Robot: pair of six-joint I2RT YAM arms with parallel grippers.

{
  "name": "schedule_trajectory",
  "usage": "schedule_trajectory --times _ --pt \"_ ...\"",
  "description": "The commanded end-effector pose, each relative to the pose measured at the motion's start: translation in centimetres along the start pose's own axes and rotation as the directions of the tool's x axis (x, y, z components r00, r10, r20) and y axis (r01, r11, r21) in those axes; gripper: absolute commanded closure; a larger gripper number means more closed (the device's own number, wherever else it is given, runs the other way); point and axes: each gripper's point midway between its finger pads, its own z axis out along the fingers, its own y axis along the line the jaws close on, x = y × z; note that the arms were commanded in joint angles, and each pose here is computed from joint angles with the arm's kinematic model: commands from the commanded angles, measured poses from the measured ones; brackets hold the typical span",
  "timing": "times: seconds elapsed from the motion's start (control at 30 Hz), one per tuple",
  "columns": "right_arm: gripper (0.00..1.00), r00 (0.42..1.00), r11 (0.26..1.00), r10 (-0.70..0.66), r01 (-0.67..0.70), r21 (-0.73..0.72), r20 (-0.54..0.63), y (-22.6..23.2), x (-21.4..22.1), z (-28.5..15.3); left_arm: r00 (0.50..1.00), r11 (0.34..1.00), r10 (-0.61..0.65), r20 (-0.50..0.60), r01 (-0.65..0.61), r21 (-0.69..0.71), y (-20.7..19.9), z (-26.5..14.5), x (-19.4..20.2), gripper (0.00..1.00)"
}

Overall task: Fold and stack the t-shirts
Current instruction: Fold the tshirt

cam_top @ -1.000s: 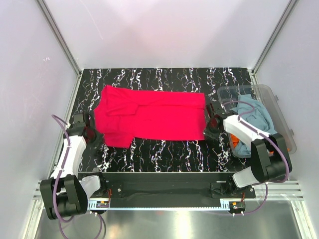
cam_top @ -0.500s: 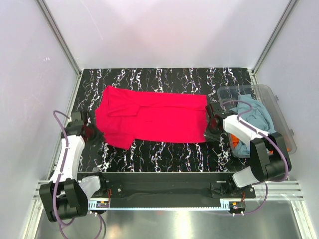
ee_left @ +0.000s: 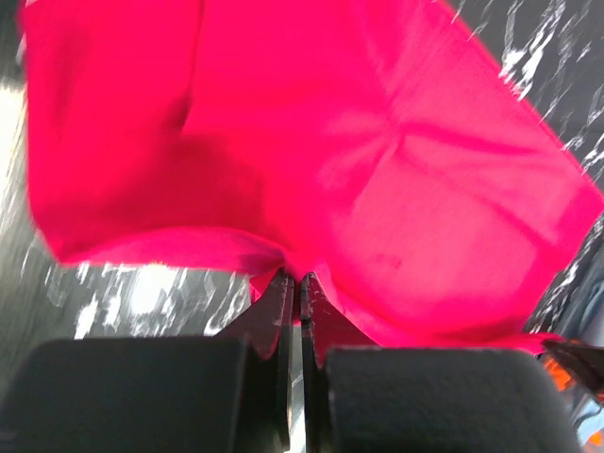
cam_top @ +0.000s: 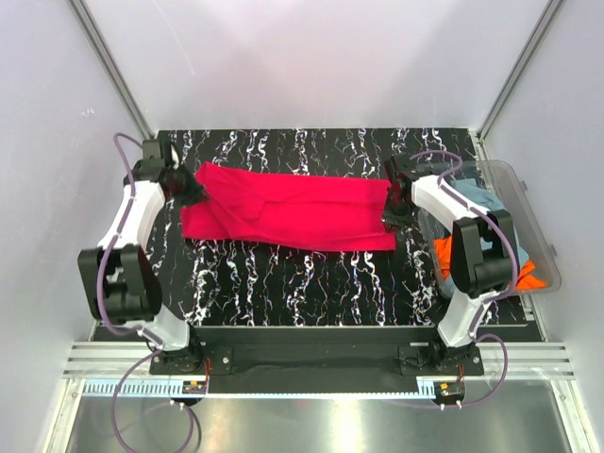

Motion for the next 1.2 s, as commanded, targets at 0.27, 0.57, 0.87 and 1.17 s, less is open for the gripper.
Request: schedule_trajectory --times 0.27,0.57,0.87,1.17 --pt "1.0 1.0 1.0 -0.024 0.024 0.016 -0.013 0.2 -5.6 1.7 0.998 0.994 0.009 0.069 -0.016 0.107 -5.3 4.1 -7.9 1.0" --pt "1.0 1.0 1.0 -0.019 0.019 0.024 -0.014 0.7 -8.4 2.9 0.998 0.995 0.0 0.063 -0.006 0.103 -5.5 6.9 -9.7 1.0" --pt "0.99 0.998 0.999 -0.032 0.031 -0.021 -0.061 2.0 -8.7 4.4 0.998 0.996 -0.024 0.05 0.02 0.088 -4.4 8.5 -10.4 1.0" --pt "0.93 0.998 0.999 -0.025 0.023 -0.027 -0.065 2.4 -10.1 4.9 0.999 0.993 -0.032 0.023 0.029 0.114 -4.7 10.9 -11.2 1.0"
